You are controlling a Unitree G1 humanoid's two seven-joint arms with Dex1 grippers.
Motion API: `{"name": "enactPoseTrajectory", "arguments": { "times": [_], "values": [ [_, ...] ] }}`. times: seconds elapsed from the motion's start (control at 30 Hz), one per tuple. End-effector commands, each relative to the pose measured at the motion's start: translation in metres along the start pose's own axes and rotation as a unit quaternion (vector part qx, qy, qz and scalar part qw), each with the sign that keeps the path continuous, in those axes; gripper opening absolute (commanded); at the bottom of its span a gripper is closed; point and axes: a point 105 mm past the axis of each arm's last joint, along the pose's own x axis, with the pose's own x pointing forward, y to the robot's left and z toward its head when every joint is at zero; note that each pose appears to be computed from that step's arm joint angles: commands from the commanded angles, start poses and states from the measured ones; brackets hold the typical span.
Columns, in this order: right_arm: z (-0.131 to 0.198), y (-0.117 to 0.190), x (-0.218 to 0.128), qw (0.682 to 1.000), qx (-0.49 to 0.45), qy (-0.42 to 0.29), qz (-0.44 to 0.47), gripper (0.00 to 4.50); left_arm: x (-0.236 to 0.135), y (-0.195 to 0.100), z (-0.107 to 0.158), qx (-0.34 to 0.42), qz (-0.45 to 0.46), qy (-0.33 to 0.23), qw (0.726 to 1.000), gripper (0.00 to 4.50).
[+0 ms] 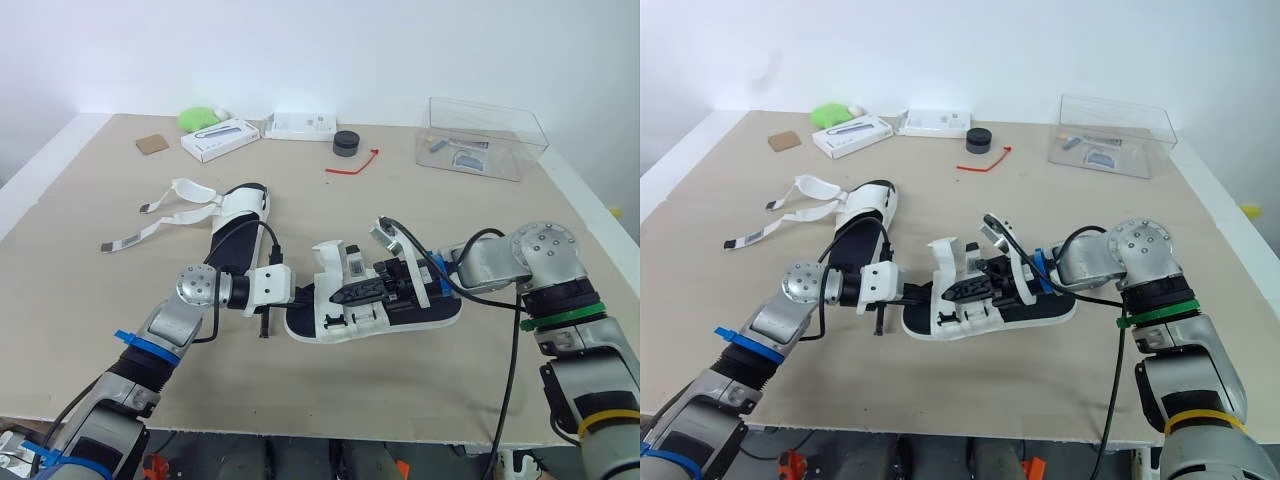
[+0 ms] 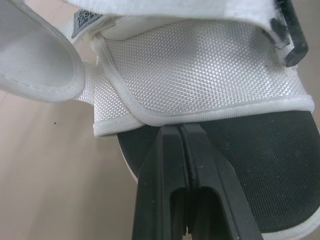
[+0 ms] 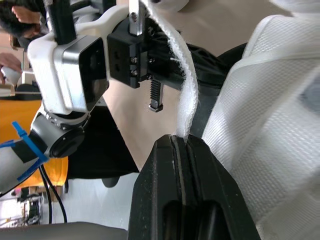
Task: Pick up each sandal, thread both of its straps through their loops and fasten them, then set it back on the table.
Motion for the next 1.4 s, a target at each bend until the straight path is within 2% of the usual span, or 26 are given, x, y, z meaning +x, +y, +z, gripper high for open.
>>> {"name": "enactPoseTrajectory", "arguments": {
  "times": [0.03, 0.23, 0.37, 0.87, 1.1, 1.4],
  "values": [
    [-0.003, 0.002, -0.002, 1.000, 0.000, -0.003, -0.002, 0.06, 0.000, -0.006, -0.016, -0.012, -0.012, 0.037, 0.999, 0.00],
    [-0.012, -0.016, 0.000, 0.999, -0.001, 0.010, -0.050, 0.06, -0.002, -0.007, -0.017, -0.012, -0.012, 0.039, 0.999, 0.00],
    [-0.014, -0.018, 0.001, 0.998, -0.019, 0.016, -0.062, 0.06, -0.002, -0.007, -0.017, -0.012, -0.011, 0.040, 0.999, 0.00],
    [-0.021, 0.009, 0.007, 0.981, -0.180, 0.043, -0.063, 0.06, 0.001, -0.008, -0.017, -0.013, -0.008, 0.038, 0.999, 0.00],
    [-0.034, 0.000, 0.010, 0.966, -0.227, 0.068, -0.100, 0.06, 0.003, -0.008, -0.017, -0.012, -0.008, 0.037, 0.999, 0.00],
    [-0.032, 0.010, 0.010, 0.962, -0.254, 0.056, -0.078, 0.06, 0.002, -0.008, -0.018, -0.012, -0.007, 0.039, 0.999, 0.00]
  ]
}}
